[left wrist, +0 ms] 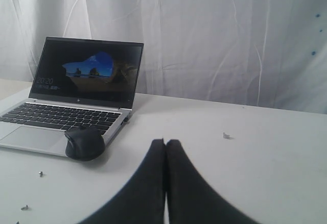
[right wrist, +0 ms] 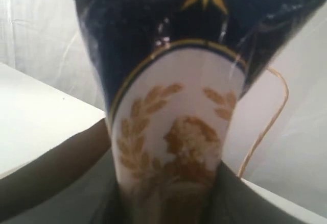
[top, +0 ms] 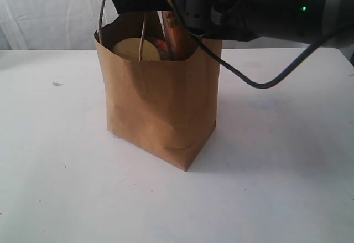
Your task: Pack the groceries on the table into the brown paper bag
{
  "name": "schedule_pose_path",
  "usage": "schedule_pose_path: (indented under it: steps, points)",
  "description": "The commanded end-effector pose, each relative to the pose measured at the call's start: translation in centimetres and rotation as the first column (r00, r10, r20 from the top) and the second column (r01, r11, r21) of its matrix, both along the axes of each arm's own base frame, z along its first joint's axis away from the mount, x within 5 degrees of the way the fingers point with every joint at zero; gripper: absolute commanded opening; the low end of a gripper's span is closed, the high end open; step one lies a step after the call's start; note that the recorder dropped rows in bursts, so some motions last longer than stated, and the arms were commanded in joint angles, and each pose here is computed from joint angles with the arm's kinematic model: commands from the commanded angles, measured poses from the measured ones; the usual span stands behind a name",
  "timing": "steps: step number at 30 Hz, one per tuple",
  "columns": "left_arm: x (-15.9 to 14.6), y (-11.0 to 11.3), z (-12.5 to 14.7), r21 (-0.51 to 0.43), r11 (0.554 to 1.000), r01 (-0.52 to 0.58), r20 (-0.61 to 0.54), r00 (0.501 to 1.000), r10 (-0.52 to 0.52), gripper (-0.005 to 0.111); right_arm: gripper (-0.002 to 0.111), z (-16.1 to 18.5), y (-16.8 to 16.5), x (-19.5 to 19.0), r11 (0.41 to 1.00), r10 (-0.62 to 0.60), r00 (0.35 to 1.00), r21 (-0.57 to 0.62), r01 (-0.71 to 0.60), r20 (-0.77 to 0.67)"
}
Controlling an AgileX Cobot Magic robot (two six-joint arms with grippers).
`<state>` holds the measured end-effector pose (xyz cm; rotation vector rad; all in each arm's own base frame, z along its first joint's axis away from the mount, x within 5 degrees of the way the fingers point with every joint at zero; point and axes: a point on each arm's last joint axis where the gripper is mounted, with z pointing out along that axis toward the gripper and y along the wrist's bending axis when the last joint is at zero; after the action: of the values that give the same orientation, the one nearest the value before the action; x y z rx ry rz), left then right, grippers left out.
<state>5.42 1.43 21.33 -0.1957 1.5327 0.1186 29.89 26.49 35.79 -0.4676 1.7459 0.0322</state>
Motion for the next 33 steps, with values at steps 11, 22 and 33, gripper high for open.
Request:
schedule_pose_path:
  steps: [11, 22, 33]
  points:
    - [0.0, -0.1, 0.1, 0.006, 1.0, 0.015, 0.011, 1.0, -0.015, 0.0, 0.036, -3.6, 0.4, 1.2, 0.996, -0.069, 0.994, -0.063, 0.063, -0.087]
    - [0.0, -0.1, 0.1, 0.006, 1.0, 0.015, 0.011, 1.0, -0.015, 0.0, 0.053, -4.5, 0.0, 1.0, 0.993, -0.117, 0.98, -0.037, 0.113, -0.161]
    - [0.0, -0.1, 0.1, 0.006, 1.0, 0.015, 0.011, 1.0, -0.015, 0.0, 0.053, -4.6, 0.0, 1.0, 0.992, -0.128, 0.976, -0.028, 0.125, -0.178]
